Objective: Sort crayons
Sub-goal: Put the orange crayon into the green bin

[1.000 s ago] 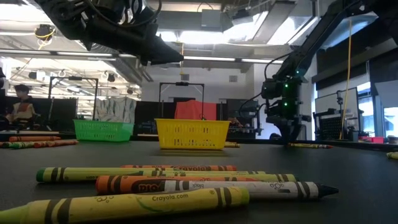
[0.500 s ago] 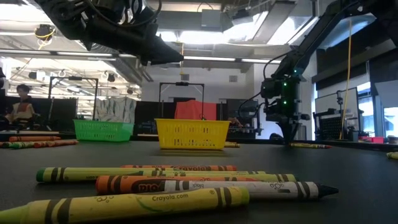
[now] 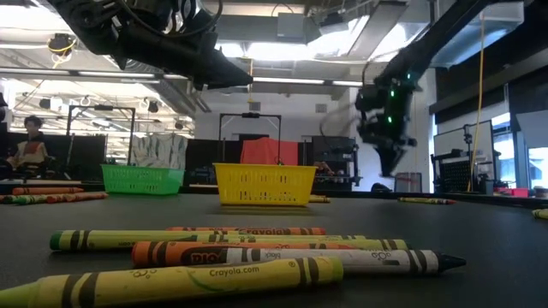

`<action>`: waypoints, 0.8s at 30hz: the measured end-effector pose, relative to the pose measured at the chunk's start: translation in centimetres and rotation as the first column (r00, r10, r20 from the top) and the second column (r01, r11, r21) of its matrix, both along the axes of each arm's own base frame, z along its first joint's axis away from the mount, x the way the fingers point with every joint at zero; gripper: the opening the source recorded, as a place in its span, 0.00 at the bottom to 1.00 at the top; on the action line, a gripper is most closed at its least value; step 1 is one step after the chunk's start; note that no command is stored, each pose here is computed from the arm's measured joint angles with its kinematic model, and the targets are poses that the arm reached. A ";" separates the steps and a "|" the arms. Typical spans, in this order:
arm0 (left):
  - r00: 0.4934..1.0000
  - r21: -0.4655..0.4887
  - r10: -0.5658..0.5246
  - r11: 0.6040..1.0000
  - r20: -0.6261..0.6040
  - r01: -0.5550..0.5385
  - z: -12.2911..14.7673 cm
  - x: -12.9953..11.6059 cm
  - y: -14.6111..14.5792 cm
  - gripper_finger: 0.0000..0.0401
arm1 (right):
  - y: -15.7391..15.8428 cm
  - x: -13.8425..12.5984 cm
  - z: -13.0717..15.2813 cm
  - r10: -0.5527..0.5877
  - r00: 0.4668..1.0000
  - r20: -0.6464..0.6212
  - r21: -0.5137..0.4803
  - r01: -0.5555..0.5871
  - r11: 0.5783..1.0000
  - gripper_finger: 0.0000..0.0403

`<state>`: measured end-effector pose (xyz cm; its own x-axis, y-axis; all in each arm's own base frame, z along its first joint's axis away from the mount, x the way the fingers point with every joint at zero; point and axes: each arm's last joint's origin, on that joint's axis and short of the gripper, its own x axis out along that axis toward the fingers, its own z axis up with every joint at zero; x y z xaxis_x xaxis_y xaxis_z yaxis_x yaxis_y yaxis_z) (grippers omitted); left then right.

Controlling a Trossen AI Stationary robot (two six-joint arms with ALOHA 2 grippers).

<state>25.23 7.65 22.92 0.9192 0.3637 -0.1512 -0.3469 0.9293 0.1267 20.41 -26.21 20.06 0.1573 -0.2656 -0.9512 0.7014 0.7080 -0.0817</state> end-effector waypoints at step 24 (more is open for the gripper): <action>0.999 -0.047 -0.001 0.999 -0.040 0.000 -1.2 0.5 0.2 0.36 | 12.0 9.7 2.4 0.619 0.595 0.513 -0.468 -0.411 0.783 0.04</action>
<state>25.71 7.85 21.76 0.9123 0.3549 -0.2044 -0.3420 0.9347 0.0968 30.11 -14.23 22.48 0.8597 -0.1744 -0.4801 0.1826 0.9827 -0.0301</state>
